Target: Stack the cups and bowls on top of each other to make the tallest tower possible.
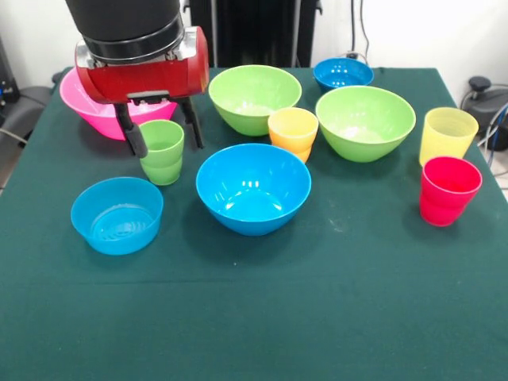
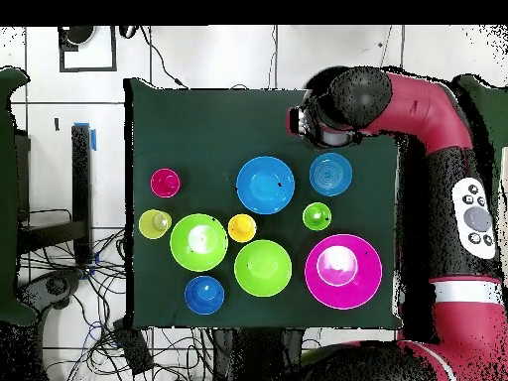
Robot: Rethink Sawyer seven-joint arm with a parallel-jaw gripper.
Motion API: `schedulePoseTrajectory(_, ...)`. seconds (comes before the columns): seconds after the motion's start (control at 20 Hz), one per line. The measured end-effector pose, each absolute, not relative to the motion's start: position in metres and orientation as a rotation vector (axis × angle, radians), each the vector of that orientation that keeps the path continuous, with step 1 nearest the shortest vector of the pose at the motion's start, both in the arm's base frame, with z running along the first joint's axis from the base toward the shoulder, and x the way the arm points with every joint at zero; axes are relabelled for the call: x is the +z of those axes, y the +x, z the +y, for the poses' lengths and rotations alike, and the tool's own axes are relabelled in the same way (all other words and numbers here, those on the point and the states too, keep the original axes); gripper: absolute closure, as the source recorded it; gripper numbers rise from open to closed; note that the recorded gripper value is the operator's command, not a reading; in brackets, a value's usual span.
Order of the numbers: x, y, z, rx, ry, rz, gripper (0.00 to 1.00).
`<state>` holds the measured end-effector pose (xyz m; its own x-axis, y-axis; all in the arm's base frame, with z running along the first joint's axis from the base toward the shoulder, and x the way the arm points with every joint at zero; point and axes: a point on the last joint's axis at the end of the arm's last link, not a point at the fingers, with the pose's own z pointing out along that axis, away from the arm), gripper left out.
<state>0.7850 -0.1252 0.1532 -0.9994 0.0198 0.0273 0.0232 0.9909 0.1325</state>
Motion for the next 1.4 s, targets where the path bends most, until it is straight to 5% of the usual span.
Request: schedulePoseTrajectory(1.4, 0.172, 0.784, -0.109, -0.097, 0.052, -3.217, 0.00)
